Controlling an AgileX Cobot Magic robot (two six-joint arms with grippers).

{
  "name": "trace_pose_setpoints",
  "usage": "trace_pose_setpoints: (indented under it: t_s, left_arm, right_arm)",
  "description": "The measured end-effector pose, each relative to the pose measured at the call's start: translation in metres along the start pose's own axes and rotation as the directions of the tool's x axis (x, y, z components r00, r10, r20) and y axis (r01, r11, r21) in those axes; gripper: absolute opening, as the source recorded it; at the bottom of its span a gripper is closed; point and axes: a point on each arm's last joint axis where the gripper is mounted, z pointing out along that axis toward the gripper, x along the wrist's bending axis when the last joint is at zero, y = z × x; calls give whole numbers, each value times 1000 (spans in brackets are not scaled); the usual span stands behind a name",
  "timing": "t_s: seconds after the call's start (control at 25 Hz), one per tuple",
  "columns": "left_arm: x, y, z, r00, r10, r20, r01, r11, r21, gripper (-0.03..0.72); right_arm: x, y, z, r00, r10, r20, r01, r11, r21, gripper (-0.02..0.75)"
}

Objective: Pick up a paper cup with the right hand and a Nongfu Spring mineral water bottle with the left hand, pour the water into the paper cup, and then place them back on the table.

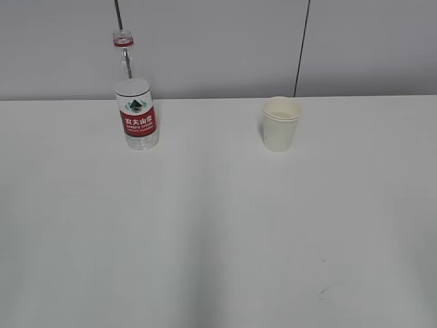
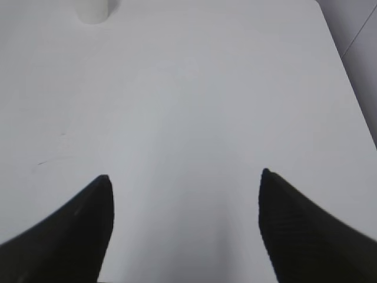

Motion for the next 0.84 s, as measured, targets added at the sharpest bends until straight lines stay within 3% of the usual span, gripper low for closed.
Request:
trace_pose_setpoints:
  t_s: [0.84]
  left_arm:
    - [0, -1, -1, 1000, 1, -1, -1, 1000, -7, 404]
  right_arm:
    - [-1, -1, -1, 1000, -1, 11, 1, 1000, -2, 565]
